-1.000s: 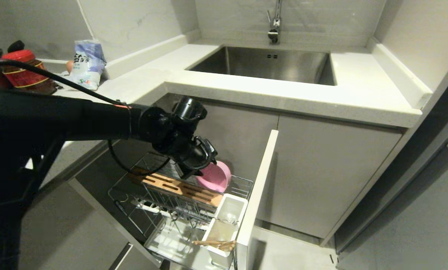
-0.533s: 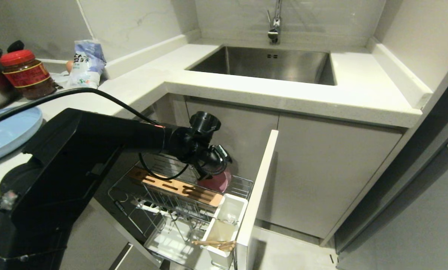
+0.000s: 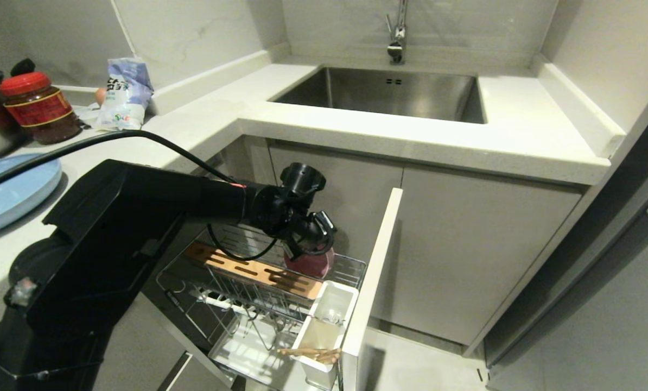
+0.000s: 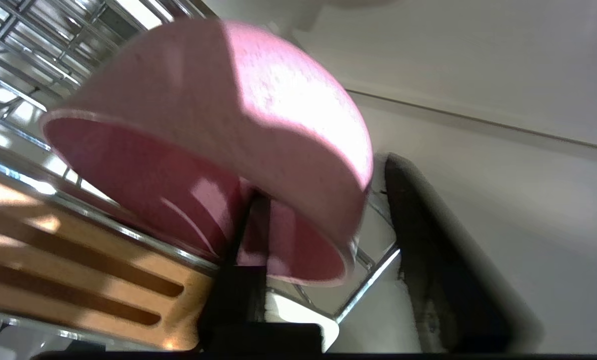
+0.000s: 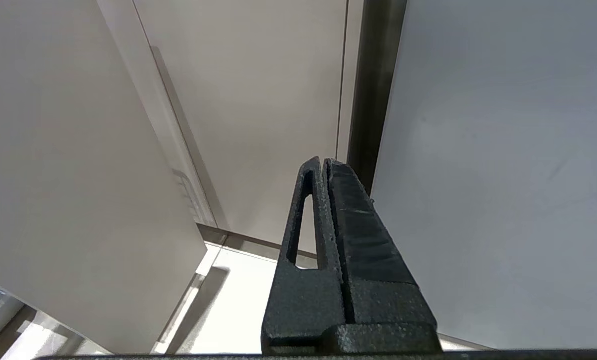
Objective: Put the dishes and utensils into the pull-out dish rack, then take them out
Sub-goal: Take the bowl out of the cupboard
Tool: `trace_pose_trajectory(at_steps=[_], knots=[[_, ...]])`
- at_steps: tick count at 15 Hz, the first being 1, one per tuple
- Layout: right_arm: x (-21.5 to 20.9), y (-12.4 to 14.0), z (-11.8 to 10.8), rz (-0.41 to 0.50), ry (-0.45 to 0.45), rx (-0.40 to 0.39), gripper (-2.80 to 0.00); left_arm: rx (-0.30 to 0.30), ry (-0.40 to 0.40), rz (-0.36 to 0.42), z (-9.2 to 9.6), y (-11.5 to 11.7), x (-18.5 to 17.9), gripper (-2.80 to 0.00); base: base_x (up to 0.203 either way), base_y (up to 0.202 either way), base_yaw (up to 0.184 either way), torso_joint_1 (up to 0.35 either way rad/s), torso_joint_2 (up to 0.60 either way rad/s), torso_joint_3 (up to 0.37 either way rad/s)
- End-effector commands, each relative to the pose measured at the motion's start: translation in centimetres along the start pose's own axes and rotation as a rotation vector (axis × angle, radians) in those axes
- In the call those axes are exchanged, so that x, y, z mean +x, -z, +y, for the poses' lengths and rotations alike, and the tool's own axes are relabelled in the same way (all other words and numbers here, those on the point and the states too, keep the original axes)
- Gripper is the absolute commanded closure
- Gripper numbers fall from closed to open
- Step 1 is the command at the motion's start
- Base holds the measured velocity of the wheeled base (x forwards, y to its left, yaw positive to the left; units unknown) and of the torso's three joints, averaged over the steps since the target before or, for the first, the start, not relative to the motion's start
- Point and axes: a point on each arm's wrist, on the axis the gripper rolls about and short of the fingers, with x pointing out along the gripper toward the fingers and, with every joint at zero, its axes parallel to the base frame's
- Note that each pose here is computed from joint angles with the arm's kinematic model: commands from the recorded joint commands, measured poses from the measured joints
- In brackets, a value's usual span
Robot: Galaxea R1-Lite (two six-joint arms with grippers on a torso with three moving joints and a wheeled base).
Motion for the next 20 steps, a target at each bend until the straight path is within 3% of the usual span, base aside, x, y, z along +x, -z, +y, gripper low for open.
trace_pose_trajectory(at_steps=[1,8,12,15,17,18,20], knots=[[0.1,0.7,0.0,0.025,0.0,0.0,0.0,-0.003,0.012,-0.025,-0.5,-0.1,-2.0,0.0,0.0,0.0,0.0,0.0,0.0,0.0],[0.1,0.7,0.0,0.025,0.0,0.0,0.0,0.016,0.14,-0.147,-3.1,0.2,-11.8,0.0,0.0,0.0,0.0,0.0,0.0,0.0],[0.1,0.7,0.0,0.025,0.0,0.0,0.0,0.003,0.28,-0.283,-3.5,-0.2,-21.1,0.0,0.0,0.0,0.0,0.0,0.0,0.0],[0.1,0.7,0.0,0.025,0.0,0.0,0.0,-0.002,0.412,-0.424,-2.1,-0.6,-30.0,0.0,0.0,0.0,0.0,0.0,0.0,0.0],[0.1,0.7,0.0,0.025,0.0,0.0,0.0,0.003,0.475,-0.552,-0.2,-0.8,-35.8,0.0,0.0,0.0,0.0,0.0,0.0,0.0],[0.1,0.7,0.0,0.025,0.0,0.0,0.0,0.013,0.474,-0.634,0.9,-1.0,-38.2,0.0,0.0,0.0,0.0,0.0,0.0,0.0],[0.1,0.7,0.0,0.025,0.0,0.0,0.0,0.036,0.387,-0.8,3.0,-2.1,-40.9,0.0,0.0,0.0,0.0,0.0,0.0,0.0]])
